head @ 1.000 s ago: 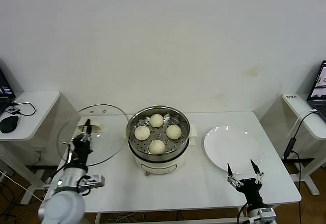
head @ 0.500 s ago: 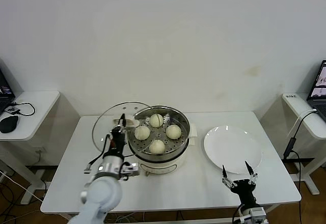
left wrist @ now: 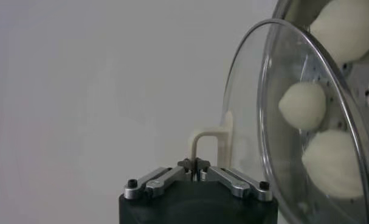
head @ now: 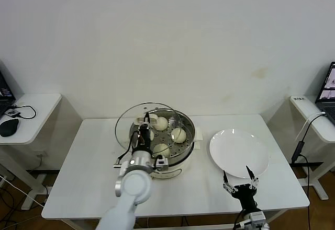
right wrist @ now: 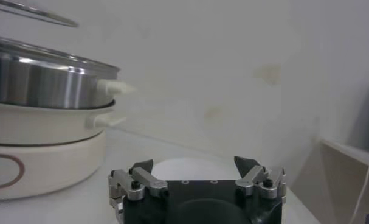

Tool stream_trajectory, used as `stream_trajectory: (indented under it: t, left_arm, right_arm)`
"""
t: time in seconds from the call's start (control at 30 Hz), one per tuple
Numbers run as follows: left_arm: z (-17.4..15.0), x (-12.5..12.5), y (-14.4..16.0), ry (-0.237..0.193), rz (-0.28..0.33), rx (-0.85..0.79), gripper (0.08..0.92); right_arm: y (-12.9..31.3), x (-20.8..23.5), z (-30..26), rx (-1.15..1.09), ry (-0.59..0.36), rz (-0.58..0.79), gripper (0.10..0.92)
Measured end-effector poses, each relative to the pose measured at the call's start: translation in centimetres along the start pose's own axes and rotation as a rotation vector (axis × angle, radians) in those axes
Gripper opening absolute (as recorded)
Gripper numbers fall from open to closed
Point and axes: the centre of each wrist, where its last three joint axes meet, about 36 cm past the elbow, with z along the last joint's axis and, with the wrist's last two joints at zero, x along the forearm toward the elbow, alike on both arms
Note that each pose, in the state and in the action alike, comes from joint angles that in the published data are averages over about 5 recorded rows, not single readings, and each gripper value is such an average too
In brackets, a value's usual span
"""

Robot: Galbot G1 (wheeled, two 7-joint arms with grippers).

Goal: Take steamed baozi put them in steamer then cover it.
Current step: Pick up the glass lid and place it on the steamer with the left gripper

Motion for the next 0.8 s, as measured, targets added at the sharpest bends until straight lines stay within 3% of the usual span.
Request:
stream_trajectory:
  t: [0.4, 0.8]
  left_arm:
    - [-3.8, -0.7, -1.1, -0.021, 0.025, -0.042, 0.117]
    - [-4.8, -1.6, -2.2, -0.013, 0.054, -0.064, 0.117]
  right_arm:
    - [0.5, -0.1, 0.3, 0.001, 0.007, -0.011, 0.823]
    - [0.8, -0.1, 0.6, 0.001, 0.012, -0.019, 0.823]
